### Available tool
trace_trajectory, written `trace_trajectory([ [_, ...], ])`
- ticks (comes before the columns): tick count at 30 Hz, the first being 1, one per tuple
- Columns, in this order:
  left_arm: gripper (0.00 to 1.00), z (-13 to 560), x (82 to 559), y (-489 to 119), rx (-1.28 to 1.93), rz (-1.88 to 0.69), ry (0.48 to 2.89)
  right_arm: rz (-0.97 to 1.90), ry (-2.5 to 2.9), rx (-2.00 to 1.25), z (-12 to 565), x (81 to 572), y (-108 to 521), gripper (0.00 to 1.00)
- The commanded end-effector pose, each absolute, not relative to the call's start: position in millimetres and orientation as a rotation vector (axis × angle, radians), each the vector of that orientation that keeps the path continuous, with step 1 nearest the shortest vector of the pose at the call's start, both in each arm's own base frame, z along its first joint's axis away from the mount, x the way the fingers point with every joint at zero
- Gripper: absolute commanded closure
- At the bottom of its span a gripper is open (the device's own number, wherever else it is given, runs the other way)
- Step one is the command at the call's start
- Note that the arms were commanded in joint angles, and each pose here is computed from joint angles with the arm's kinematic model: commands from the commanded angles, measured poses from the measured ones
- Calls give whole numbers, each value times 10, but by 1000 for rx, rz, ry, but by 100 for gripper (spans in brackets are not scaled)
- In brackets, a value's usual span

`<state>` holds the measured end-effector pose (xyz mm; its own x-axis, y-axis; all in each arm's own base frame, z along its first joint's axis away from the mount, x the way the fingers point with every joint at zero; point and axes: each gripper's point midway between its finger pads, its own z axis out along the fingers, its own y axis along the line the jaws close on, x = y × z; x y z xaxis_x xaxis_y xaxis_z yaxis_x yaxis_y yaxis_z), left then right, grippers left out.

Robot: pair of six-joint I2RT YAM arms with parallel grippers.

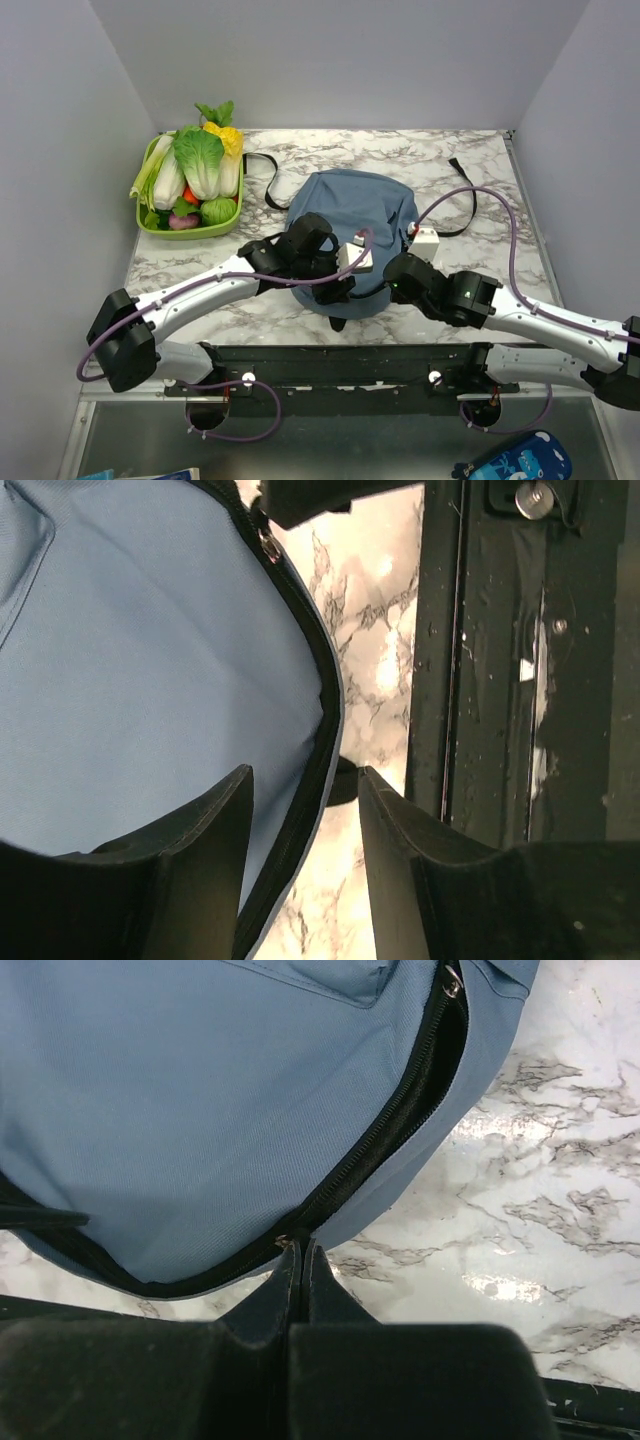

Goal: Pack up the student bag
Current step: Zip the student bag at the center of the board.

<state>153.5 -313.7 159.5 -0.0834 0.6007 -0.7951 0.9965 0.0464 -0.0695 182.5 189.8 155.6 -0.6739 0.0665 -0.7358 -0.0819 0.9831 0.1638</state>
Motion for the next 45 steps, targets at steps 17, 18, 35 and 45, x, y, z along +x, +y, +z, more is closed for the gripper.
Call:
trace_trajectory([
  [17, 35, 1326, 1564, -3676, 1530, -891, 1806, 427, 2310, 22, 1465, 1816, 2081, 99],
  [18, 36, 1262, 1612, -3672, 1522, -859, 1824, 431, 2312, 21, 1458, 1807, 2085, 100],
  [35, 100, 1110, 1245, -3232, 1813, -697, 1761, 229, 2362, 114, 1257, 2090, 1499, 100],
  [45, 100, 901, 903, -2781, 2077, -669, 1675, 105, 2375, 141, 1308, 2370, 1223, 100],
])
